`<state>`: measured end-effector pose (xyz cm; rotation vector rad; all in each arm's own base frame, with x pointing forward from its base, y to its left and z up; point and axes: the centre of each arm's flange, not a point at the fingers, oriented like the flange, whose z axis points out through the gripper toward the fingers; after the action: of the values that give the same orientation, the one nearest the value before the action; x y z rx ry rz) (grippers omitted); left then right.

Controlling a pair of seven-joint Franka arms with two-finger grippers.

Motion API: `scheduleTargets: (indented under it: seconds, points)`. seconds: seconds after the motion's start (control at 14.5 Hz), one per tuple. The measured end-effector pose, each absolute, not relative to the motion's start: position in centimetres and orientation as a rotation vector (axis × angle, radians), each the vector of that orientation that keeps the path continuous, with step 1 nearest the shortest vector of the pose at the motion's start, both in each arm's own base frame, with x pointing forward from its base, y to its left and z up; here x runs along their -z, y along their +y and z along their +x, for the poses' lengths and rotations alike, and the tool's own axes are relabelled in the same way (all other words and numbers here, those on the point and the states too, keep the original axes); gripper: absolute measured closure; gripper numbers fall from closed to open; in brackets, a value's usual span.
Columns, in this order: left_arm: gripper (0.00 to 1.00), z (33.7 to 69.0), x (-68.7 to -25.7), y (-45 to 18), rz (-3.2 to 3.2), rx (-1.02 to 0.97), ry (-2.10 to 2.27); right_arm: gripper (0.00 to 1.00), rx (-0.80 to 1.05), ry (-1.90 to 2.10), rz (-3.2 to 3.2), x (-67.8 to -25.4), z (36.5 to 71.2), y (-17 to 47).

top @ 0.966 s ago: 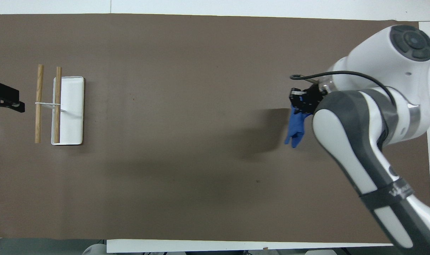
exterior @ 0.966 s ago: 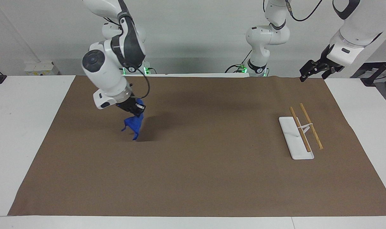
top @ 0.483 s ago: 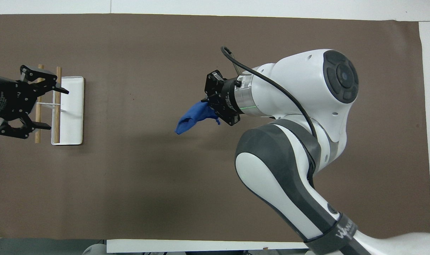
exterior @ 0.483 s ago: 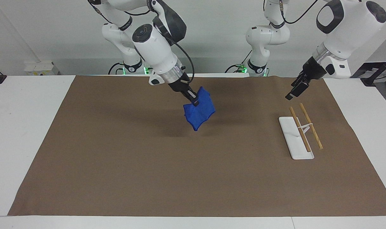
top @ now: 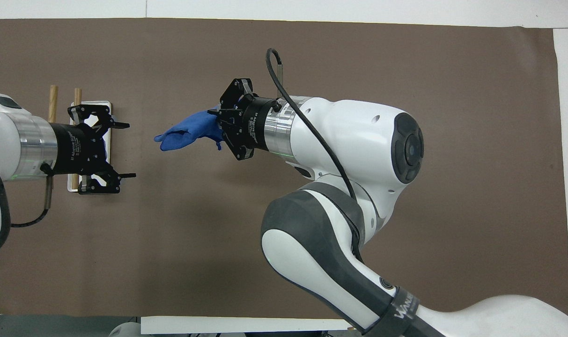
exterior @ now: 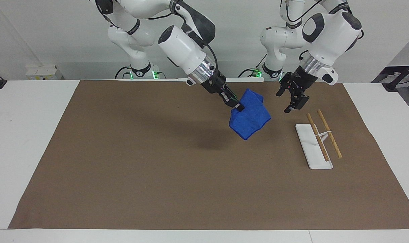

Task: Right arm passes towel to left arm to hang
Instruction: 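Carry the towel toward the left gripper while the left gripper reaches out, then close the left gripper on the towel end held by the right gripper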

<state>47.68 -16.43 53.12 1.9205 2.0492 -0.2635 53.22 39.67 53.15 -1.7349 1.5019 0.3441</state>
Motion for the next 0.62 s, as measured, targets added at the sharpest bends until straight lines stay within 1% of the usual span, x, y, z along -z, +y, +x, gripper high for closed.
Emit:
scheduleTargets:
  seconds: [0.28,0.62]
  points:
    - [0.0,48.0,-52.9,-17.0,1.789,0.267,2.078,0.96,-0.378,1.517,-1.713,-53.3,52.9,40.4]
    - [0.0,47.8,-51.7,-18.6,1.804,0.291,2.07,0.96,-0.386,1.52,-1.675,-53.7,52.9,40.7]
